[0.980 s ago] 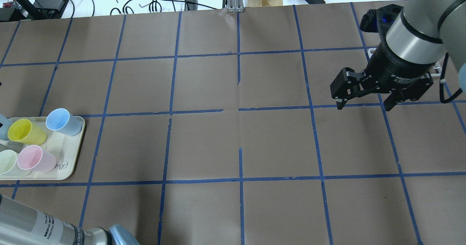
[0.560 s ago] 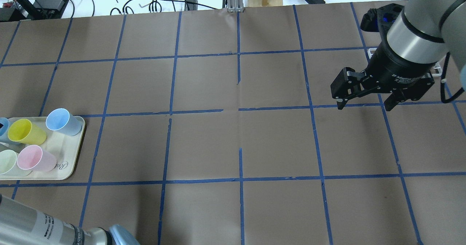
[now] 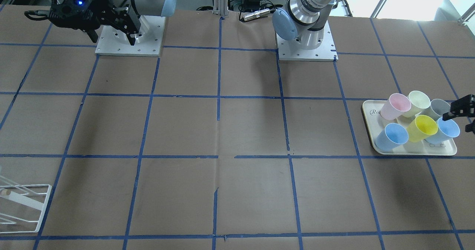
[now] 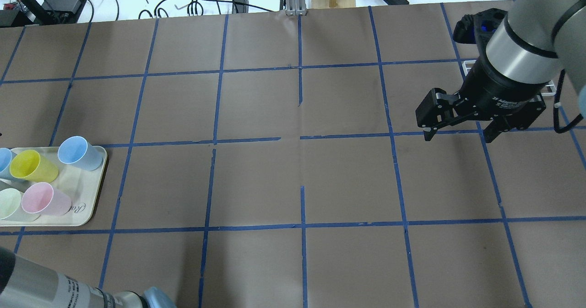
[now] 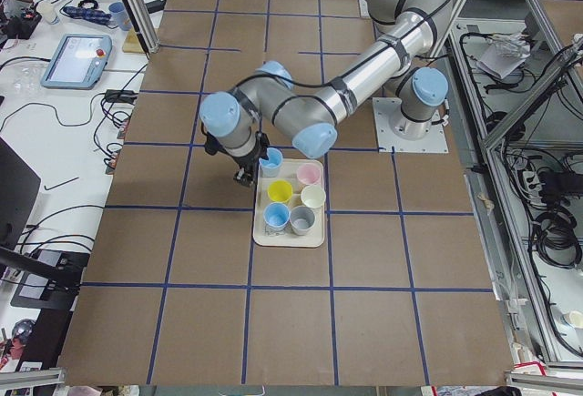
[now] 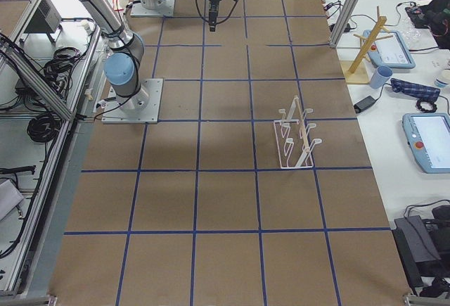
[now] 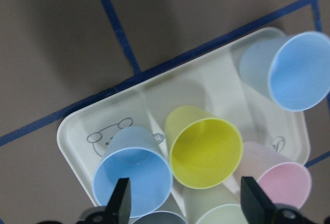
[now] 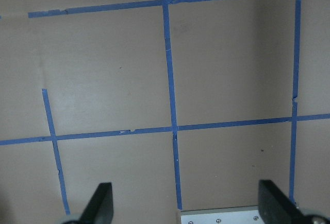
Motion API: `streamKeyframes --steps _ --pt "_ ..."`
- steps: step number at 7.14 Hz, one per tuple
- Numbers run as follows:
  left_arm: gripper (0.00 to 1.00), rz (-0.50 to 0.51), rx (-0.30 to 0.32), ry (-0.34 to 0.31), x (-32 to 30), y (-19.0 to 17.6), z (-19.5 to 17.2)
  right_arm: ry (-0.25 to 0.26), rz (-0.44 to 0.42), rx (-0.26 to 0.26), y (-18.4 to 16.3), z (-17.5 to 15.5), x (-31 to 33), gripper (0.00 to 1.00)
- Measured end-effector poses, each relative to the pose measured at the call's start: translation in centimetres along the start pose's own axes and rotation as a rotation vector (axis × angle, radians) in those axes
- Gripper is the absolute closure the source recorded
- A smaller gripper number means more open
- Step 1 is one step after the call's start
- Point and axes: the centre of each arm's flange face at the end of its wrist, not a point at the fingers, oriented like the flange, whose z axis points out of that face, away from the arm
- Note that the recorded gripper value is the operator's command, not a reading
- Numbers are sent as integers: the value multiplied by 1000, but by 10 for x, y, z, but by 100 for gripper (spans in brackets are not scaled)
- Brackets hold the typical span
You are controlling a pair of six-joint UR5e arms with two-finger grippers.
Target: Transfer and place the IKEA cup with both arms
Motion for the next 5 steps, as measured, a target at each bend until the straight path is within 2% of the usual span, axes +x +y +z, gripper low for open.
streamKeyframes --steps 2,3,4,5 --pt "19 -37 36 -13 141 -84 -30 0 0 -2 0 1 0 0" --pt "19 -70 59 -14 218 -113 -41 -1 0 -2 0 1 0 0" --pt "19 -93 72 -26 288 -126 -50 -3 0 1 1 0 0 0" --pt "19 -126 83 -39 348 -123 -58 -4 0 4 2 -1 0 0"
